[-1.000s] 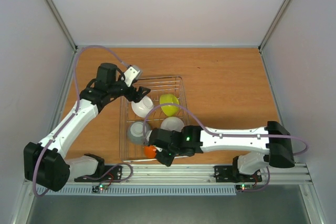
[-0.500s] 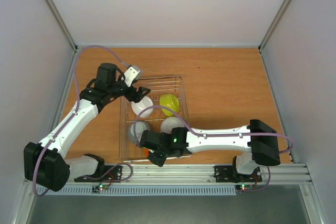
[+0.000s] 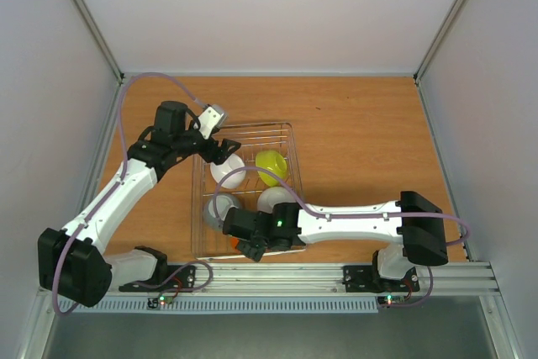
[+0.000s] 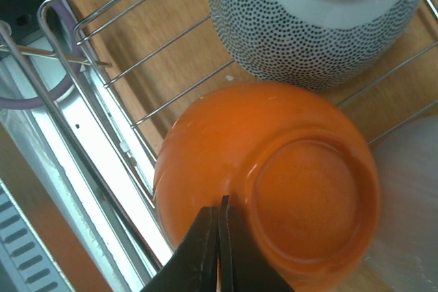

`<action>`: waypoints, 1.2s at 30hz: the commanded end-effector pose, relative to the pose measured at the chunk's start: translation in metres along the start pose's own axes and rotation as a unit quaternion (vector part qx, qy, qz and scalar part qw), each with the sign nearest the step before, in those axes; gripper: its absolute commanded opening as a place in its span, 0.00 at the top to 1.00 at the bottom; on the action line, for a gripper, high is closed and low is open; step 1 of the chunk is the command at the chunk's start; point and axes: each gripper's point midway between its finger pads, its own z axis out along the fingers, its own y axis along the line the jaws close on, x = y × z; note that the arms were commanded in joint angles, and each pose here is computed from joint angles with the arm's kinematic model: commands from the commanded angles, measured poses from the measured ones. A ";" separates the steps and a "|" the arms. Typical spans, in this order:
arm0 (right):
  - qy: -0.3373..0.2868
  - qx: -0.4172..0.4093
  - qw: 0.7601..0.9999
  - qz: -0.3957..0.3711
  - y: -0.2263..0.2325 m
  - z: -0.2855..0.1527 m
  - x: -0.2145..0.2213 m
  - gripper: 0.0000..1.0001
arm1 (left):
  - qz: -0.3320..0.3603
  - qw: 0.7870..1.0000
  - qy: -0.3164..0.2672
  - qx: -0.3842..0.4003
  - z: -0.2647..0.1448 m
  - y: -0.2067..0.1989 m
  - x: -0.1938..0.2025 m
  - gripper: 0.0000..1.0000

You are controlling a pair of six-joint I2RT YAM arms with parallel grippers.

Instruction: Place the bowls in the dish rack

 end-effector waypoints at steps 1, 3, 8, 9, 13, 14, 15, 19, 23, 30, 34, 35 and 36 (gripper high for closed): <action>0.008 0.035 0.999 0.016 -0.017 0.002 0.000 0.99 | 0.018 0.999 -0.027 -0.004 -0.009 0.000 -0.017 0.13; 0.014 0.035 0.999 0.023 -0.021 0.007 0.002 0.99 | 0.018 0.999 -0.027 -0.004 -0.009 0.000 -0.017 0.13; 0.012 0.012 0.999 0.028 -0.015 0.006 0.002 0.99 | 0.019 0.999 -0.027 -0.004 -0.009 -0.001 -0.017 0.13; 0.011 0.005 1.000 0.029 -0.013 0.005 0.003 0.99 | 0.019 0.999 -0.028 -0.004 -0.009 0.000 -0.017 0.13; 0.015 -0.007 0.999 0.037 -0.010 0.004 0.010 0.99 | 0.018 0.999 -0.026 -0.005 -0.009 0.000 -0.016 0.13; 0.019 -0.003 0.999 0.039 -0.012 0.006 0.013 0.99 | 0.019 0.999 -0.026 -0.004 -0.008 0.000 -0.016 0.13; 0.024 0.001 0.999 0.040 -0.013 0.007 0.016 0.99 | 0.018 0.999 -0.026 -0.004 -0.008 0.000 -0.016 0.13; 0.021 -0.001 0.999 0.042 -0.014 0.007 0.019 0.99 | 0.018 0.999 -0.026 -0.004 -0.008 0.000 -0.016 0.13; -0.018 -0.003 0.999 0.041 -0.016 -0.007 0.010 0.96 | 0.018 1.000 -0.025 -0.004 -0.008 0.000 -0.016 0.13; -0.079 0.030 0.995 0.049 -0.034 -0.035 -0.002 0.66 | 0.018 0.999 -0.025 -0.005 -0.008 0.001 -0.016 0.13; -0.135 0.041 0.988 0.068 -0.047 -0.061 -0.003 0.45 | 0.019 1.000 -0.025 -0.004 -0.009 0.000 -0.015 0.13; -0.148 0.046 0.985 0.075 -0.052 -0.068 -0.002 0.38 | 0.019 1.000 -0.025 -0.004 -0.009 0.000 -0.015 0.13; -0.157 0.057 0.982 0.083 -0.058 -0.075 0.002 0.34 | 0.019 0.999 -0.025 -0.005 -0.009 0.000 -0.015 0.13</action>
